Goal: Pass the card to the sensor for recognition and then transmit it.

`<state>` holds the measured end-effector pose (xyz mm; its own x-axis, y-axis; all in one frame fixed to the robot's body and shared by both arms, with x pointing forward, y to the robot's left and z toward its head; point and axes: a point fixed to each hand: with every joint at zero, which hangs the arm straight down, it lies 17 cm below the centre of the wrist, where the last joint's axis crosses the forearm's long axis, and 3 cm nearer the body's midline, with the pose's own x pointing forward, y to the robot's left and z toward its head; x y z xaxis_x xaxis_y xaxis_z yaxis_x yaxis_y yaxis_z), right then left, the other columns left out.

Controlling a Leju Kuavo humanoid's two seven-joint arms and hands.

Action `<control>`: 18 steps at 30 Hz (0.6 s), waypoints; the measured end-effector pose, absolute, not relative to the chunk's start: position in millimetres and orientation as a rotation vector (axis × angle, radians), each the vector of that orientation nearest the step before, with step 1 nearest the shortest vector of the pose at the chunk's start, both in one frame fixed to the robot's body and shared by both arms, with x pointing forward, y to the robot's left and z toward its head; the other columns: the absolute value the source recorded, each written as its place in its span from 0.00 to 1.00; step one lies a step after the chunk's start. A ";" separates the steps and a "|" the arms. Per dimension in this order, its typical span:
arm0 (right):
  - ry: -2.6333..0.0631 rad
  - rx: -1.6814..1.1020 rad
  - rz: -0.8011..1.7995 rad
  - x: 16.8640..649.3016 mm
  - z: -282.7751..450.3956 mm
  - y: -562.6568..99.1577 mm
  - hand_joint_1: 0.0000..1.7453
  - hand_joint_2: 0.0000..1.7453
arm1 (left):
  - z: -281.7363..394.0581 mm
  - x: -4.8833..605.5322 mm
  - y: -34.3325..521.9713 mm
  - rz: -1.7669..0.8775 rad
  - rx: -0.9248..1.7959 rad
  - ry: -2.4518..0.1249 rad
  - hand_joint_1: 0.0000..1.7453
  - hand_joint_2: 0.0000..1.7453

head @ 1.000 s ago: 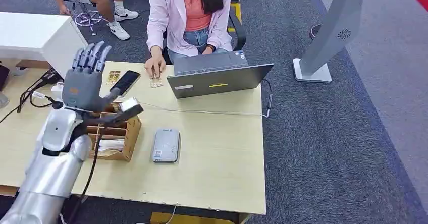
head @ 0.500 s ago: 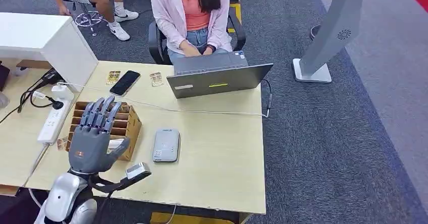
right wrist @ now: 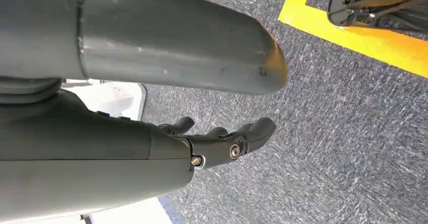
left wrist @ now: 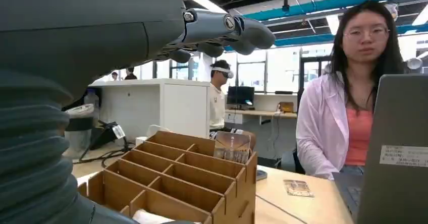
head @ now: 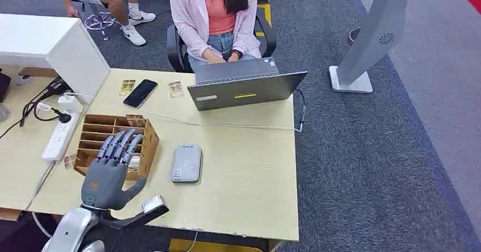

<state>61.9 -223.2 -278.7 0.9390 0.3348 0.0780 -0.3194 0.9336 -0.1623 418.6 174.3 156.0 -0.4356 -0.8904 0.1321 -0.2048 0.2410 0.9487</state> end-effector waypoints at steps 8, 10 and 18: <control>-0.105 -0.148 0.340 61.7 -278.7 -223.0 0.00 0.00 | 134.8 422.9 179.3 -1.259 0.969 -1.713 0.00 1.00; -0.105 -0.148 0.340 61.9 -278.7 -223.0 0.00 0.00 | 128.3 424.8 180.3 -1.274 0.954 -1.690 0.00 1.00; -0.104 -0.144 0.349 61.4 -278.7 -222.3 0.00 0.00 | 108.9 431.3 192.1 -1.291 0.953 -1.597 0.00 1.00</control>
